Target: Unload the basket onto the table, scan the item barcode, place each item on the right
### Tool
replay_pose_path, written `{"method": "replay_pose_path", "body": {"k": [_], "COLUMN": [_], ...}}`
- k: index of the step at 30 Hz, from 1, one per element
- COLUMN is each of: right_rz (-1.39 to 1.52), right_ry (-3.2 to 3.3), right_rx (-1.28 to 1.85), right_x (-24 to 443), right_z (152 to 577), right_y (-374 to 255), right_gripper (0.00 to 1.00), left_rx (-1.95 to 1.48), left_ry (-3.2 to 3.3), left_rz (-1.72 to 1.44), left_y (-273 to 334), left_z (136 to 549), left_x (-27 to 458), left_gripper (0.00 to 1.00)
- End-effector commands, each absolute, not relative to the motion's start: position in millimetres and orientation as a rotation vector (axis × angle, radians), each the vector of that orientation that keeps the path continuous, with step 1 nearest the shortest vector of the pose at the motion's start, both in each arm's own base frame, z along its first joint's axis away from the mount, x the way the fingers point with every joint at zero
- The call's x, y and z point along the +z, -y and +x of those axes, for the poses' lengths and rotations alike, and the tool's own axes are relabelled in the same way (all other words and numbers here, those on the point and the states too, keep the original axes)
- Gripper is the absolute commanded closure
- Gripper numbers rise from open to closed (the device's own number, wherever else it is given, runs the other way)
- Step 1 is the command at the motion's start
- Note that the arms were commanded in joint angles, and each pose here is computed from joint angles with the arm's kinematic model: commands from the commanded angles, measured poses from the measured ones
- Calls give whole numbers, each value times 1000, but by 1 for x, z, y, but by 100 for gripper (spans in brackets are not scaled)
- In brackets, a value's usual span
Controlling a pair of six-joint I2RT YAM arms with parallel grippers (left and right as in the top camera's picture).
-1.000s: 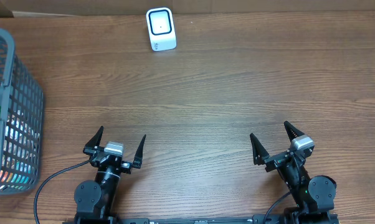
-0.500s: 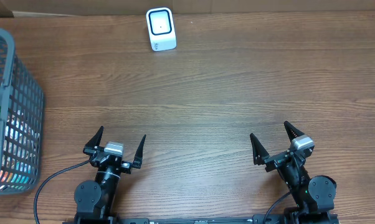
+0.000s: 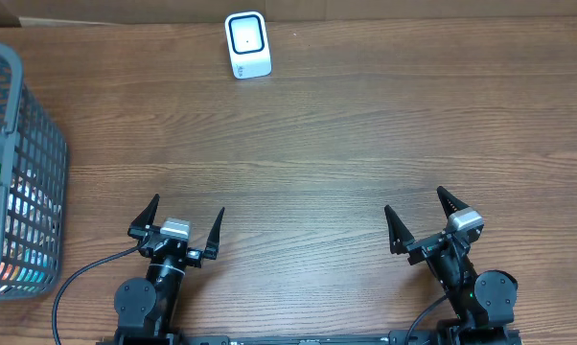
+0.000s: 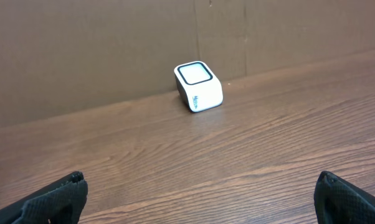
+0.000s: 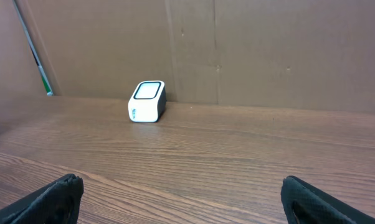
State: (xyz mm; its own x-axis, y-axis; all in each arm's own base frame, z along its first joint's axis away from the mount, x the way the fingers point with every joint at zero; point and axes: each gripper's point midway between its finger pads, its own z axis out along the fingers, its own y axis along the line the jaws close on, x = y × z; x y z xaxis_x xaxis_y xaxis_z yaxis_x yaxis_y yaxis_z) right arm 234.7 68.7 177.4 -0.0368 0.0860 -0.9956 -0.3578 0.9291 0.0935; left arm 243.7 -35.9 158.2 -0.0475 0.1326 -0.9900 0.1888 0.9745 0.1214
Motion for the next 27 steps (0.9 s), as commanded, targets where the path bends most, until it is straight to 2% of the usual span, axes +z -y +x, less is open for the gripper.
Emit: {"method": "replay_pose_path", "body": {"k": [1, 19, 27], "right_rz": [-218, -218, -218], "right_ry": [-1565, -1565, -1565], "right_rx": [367, 367, 367], "right_x": [176, 176, 176], "right_z": [234, 234, 234], "right_y": [-70, -70, -70], "right_gripper": [0, 0, 0], "left_rx": [-50, -32, -28], "left_ry": [-1621, -1613, -1575], "left_rz": [234, 252, 249], "left_y": [34, 34, 34], "left_z": [244, 244, 242], "left_x": [158, 160, 178], "left_gripper": [0, 0, 0]}}
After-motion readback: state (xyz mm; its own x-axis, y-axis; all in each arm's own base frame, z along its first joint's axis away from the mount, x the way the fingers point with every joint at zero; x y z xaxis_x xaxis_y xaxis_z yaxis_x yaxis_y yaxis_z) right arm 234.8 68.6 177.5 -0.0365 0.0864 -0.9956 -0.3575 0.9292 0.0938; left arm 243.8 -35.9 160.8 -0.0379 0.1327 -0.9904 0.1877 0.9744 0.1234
